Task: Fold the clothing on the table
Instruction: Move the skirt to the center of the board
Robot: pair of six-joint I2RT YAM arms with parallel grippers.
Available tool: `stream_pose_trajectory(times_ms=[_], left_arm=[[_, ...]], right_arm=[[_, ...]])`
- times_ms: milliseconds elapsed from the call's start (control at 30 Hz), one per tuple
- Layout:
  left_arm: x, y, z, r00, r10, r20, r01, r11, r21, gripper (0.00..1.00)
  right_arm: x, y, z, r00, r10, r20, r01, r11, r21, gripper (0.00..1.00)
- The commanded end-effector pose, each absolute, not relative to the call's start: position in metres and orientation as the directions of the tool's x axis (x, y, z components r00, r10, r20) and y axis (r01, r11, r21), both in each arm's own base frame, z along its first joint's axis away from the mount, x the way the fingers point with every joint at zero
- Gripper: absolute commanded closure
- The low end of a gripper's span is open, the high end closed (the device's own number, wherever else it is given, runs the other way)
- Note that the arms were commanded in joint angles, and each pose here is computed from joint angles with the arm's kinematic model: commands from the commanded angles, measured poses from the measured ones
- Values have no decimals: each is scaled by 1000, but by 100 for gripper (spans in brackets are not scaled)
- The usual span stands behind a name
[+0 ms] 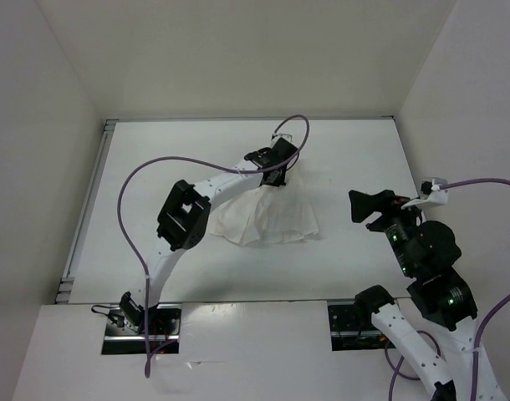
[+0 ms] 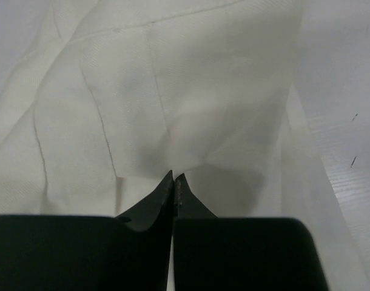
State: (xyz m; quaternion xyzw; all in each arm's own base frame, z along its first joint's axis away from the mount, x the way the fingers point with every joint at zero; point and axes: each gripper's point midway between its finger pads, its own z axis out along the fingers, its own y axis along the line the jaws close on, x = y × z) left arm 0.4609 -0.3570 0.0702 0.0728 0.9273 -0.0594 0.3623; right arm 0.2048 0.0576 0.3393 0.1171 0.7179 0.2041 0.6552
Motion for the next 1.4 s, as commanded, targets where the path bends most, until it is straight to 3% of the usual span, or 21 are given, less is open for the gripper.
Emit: stream_pose_trajectory(times_ms=[0, 167, 267, 300, 333, 367, 400, 433, 500, 567, 733, 900, 933, 1100, 1167, 1267, 1367], left_arm=[[464, -362, 145, -658, 29, -752, 163, 981, -105, 100], [352, -393, 294, -538, 94, -838, 526, 814, -246, 100], [286, -364, 343, -566, -19, -824, 547, 739, -393, 95], [271, -349, 303, -633, 0, -774, 498, 766, -407, 92], [253, -325, 317, -649, -98, -755, 442, 759, -478, 79], [244, -312, 303, -673, -124, -729, 396, 772, -497, 56], [236, -298, 286, -693, -149, -705, 345, 790, -506, 47], [222, -284, 243, -756, -162, -635, 260, 815, -517, 45], [209, -259, 236, -754, -236, -614, 193, 813, -549, 35], [200, -241, 222, -751, -296, -590, 129, 811, -571, 35], [218, -220, 230, -673, -340, -657, 120, 826, -550, 33], [234, -260, 209, -743, -121, -658, 271, 845, -461, 30], [240, -274, 180, -790, -48, -611, 275, 863, -423, 30], [259, -360, 144, -791, 184, -584, 480, 777, -406, 30], [264, -386, 139, -782, 204, -589, 530, 716, -455, 51], [273, -403, 95, -822, 255, -509, 506, 737, -448, 100], [274, -398, 75, -846, 260, -466, 476, 761, -440, 100]], right_arm=[[195, 60, 346, -97, 414, -905, -155, 892, 425, 19], [193, 72, 347, -110, 441, -891, -215, 864, 454, 19], [194, 78, 345, -133, 451, -882, -228, 852, 471, 19], [195, 83, 339, -157, 442, -883, -238, 851, 469, 19], [195, 83, 339, -158, 442, -883, -238, 851, 468, 19], [198, 84, 337, -166, 438, -883, -234, 853, 467, 19], [200, 88, 337, -176, 435, -883, -240, 851, 467, 19], [201, 91, 335, -192, 436, -879, -243, 847, 473, 19], [206, 95, 329, -217, 425, -879, -241, 849, 471, 19], [214, 101, 324, -252, 410, -877, -232, 854, 466, 19], [227, 105, 322, -310, 383, -870, -192, 871, 452, 22], [247, 98, 286, -437, 359, -825, -20, 913, 408, 26], [247, 94, 273, -478, 338, -811, 21, 927, 374, 28], [270, 77, 248, -544, 324, -774, 204, 946, 253, 30], [272, 75, 257, -524, 337, -783, 207, 941, 266, 30], [272, 72, 269, -489, 355, -797, 205, 935, 290, 30], [270, 67, 270, -483, 359, -799, 220, 933, 285, 30]])
